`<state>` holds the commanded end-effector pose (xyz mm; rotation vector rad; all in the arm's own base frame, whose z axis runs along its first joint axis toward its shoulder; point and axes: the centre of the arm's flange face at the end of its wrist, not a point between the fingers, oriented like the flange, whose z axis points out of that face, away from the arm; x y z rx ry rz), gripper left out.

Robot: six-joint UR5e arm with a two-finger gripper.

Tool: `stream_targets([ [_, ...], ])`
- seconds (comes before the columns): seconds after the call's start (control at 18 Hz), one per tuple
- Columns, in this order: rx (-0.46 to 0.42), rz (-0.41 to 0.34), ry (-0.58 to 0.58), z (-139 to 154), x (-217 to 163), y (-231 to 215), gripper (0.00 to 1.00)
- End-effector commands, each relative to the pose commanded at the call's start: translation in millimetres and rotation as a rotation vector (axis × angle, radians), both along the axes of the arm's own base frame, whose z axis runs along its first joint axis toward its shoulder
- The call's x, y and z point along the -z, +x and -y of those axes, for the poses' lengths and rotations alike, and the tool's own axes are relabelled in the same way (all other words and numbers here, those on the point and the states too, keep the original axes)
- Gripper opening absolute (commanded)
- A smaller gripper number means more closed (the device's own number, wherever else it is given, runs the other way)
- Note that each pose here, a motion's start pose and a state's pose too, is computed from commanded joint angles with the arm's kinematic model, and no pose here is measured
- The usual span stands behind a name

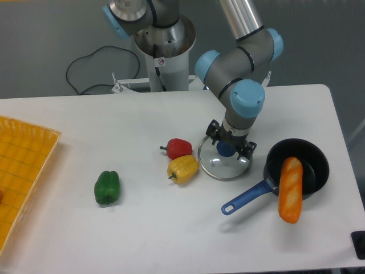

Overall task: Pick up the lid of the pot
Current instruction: 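Lower the gripper onto the blue knob and close on it, then lift the glass lid by its knob up off the table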

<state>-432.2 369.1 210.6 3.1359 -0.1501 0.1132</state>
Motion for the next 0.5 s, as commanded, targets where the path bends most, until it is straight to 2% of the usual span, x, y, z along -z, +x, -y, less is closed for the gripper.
stream_targets([
  [0.22,0.0,0.0,0.0,0.0,0.0,0.0,0.68],
  [0.5,0.0,-0.001,0.001,0.0,-0.8,0.1,0.58],
])
